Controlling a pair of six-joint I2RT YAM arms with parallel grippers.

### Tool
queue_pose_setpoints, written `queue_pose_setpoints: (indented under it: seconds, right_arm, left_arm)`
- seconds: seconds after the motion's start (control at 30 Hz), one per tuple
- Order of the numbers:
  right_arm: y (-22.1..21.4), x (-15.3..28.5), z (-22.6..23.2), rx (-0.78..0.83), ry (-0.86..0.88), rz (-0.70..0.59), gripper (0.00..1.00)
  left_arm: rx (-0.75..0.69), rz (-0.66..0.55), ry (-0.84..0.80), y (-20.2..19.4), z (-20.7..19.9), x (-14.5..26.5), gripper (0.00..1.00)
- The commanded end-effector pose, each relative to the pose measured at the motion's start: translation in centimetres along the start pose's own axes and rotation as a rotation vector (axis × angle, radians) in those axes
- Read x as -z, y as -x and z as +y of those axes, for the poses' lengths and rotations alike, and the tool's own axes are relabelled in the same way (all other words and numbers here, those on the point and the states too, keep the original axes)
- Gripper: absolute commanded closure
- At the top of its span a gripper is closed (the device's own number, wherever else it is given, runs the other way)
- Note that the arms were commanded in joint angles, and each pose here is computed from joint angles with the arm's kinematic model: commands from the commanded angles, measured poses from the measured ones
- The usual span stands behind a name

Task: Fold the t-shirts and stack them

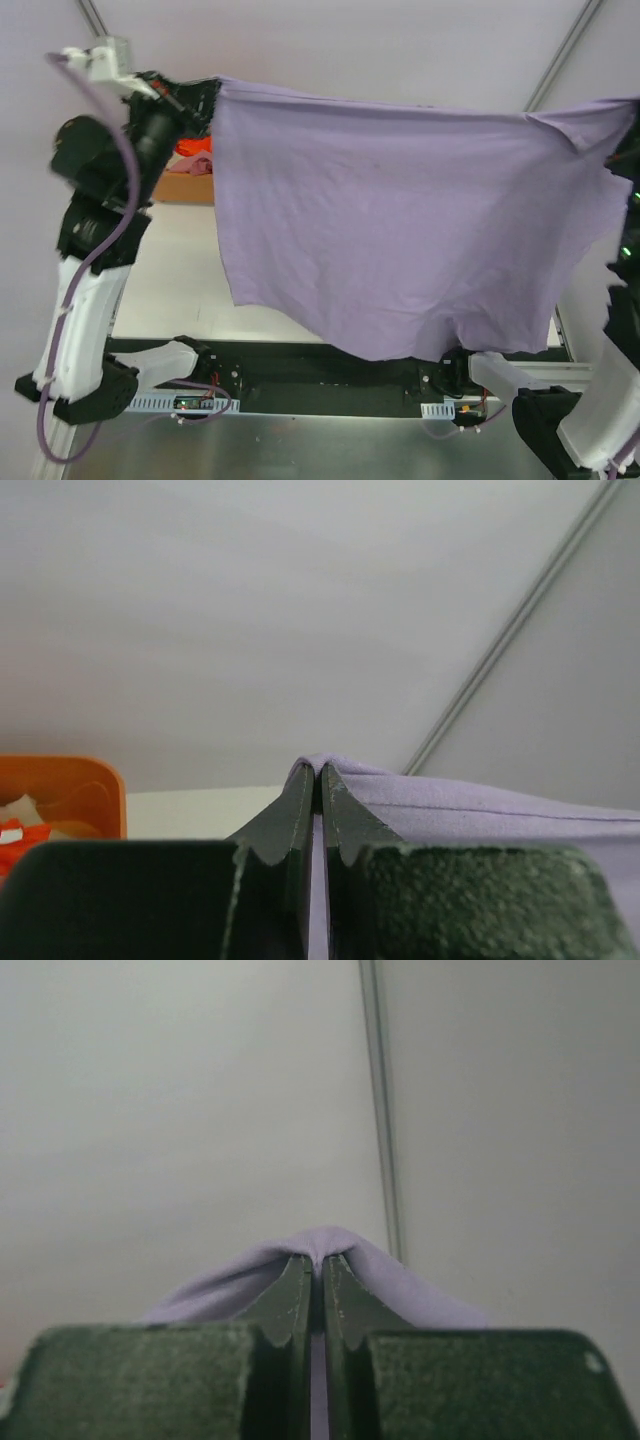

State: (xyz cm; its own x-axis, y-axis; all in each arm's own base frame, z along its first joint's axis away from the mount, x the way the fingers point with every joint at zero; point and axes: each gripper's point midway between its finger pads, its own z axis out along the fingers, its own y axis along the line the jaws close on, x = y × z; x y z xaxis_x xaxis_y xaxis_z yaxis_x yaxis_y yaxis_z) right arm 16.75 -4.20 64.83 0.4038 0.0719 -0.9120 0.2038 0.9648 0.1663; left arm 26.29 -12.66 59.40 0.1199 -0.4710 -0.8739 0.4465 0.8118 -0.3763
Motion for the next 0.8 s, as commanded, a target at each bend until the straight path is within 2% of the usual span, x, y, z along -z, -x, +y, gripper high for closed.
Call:
queue_pose_setpoints:
  seconds: [0.0, 0.1, 0.17, 0.3, 0.4, 0.47, 0.57, 0.77]
  right_arm:
    - [-10.0, -7.3, -1.8, 0.230, -0.197, 0.189, 1.00]
    - [-19.0, -11.1, -2.2, 0.354, -0.228, 0.353, 1.00]
    - [-26.0, -12.9, -2.2, 0.390, -0.205, 0.491, 1.00]
    - [-38.4, -14.8, -2.0, 0.349, -0.171, 0.715, 1.00]
    - [-45.8, -15.2, -2.7, 0.331, -0.177, 0.854, 0.99]
    - [-51.4, -14.9, -2.8, 0.336, -0.163, 0.962, 0.98]
    - [-56.6, -14.0, -3.2, 0.340, -0.172, 1.092, 0.98]
    - [-60.6, -12.9, -3.0, 0.313, -0.159, 1.183, 0.98]
  left_arm:
    - [-0.052, 0.159, 0.222, -8.8, 6.1, -7.9, 1.00]
    - [-0.140, 0.290, 0.353, -16.6, 10.9, -13.5, 1.00]
    - [-0.189, 0.396, 0.377, -22.6, 13.3, -16.6, 1.00]
    - [-0.196, 0.575, 0.374, -34.4, 16.8, -20.5, 1.00]
    - [-0.200, 0.652, 0.391, -40.9, 19.4, -21.9, 1.00]
    - [-0.207, 0.682, 0.414, -44.4, 21.2, -22.5, 1.00]
    - [-0.158, 0.733, 0.405, -48.3, 23.1, -22.6, 1.00]
    - [-0.092, 0.751, 0.403, -49.6, 25.4, -22.5, 1.00]
